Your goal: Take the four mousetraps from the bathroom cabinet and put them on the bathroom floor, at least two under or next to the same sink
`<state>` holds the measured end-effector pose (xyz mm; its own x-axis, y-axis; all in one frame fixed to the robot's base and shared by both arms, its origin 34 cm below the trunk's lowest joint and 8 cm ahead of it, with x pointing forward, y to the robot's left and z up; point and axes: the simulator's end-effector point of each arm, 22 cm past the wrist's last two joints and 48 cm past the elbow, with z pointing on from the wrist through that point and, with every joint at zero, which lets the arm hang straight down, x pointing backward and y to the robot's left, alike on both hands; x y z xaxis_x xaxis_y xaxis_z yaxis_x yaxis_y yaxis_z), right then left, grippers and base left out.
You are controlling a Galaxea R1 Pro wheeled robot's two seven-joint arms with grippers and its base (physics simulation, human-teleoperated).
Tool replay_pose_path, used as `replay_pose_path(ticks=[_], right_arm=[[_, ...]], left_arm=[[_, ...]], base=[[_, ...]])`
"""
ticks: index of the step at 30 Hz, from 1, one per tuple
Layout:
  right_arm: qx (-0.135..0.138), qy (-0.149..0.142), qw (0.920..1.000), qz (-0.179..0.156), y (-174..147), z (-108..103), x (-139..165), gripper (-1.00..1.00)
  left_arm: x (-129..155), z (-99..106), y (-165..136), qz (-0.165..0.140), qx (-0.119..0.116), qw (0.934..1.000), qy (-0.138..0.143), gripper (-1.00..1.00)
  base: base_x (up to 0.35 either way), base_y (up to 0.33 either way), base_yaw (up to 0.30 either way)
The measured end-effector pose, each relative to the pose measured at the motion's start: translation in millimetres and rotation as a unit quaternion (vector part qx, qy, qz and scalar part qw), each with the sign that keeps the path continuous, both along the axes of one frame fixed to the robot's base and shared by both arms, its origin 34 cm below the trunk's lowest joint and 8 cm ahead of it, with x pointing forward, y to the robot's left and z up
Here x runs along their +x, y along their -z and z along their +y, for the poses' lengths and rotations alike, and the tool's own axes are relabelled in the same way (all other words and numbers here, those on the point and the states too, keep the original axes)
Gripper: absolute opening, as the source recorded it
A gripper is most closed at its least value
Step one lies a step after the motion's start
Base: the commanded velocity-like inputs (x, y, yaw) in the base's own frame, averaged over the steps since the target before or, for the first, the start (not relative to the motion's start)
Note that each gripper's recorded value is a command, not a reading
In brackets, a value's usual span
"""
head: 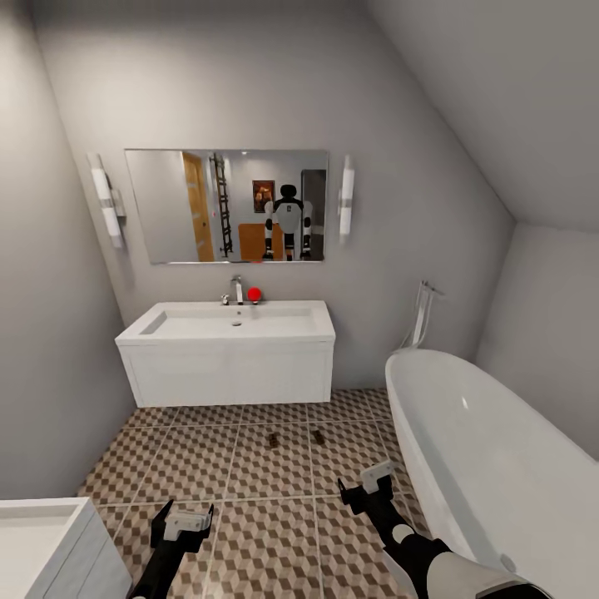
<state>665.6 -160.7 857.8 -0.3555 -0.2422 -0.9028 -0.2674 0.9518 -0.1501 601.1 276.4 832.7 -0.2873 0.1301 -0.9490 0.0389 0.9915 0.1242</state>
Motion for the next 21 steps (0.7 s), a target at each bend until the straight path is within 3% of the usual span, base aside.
replay_pose_path(ticks=[21], right_arm=[[0.0, 0.0, 1.0, 0.0, -3.1, 0.8, -2.2, 1.0]], left_arm=[[-2.2, 0.1, -3.0, 0.0, 0.0, 1.0, 0.0, 1.0]], base=[[0.0, 0.0, 0.0]])
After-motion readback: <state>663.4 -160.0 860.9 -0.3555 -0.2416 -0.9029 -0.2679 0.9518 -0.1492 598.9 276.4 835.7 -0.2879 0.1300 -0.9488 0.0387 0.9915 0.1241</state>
